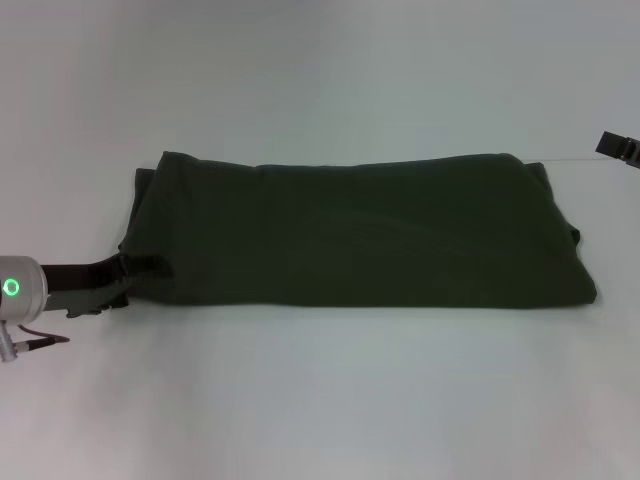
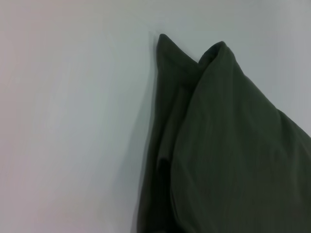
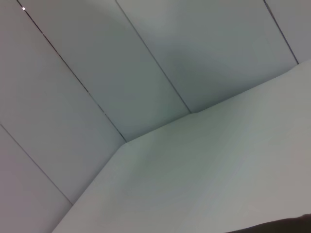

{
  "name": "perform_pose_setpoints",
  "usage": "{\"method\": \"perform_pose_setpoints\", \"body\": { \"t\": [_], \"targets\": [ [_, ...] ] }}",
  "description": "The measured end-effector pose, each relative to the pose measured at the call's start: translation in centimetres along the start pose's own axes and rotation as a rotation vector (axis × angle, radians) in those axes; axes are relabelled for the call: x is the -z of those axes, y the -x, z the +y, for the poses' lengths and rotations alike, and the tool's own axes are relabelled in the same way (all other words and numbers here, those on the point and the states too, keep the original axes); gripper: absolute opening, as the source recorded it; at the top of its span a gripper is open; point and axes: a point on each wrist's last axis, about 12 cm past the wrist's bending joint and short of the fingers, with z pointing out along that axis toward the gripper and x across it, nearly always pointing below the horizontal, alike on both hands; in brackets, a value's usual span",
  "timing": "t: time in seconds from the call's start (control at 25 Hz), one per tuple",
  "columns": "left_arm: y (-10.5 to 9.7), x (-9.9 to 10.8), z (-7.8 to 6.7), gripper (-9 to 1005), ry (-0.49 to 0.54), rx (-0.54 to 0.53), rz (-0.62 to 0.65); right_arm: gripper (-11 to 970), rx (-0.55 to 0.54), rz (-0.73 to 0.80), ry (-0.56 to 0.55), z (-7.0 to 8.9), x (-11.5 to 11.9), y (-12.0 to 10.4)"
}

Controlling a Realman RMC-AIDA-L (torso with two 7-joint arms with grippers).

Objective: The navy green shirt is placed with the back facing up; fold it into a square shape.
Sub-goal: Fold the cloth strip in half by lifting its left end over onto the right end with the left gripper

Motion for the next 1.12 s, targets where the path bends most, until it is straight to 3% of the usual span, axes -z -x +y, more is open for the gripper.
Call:
{"method": "perform_pose_setpoints", "body": {
  "t": [0.56,1.12],
  "targets": [
    [0.1,-0.22,0.12,885,0.022,-0.012,-0.011,912,0.002,-0.004,0.0,0.01,-0.01,0.14],
    [0.9,-0.62,-0.67,868,0.025,-0.036,-0.034,913,-0.005,-0.014,0.003,-0.03,0.23,0.08]
  ]
}}
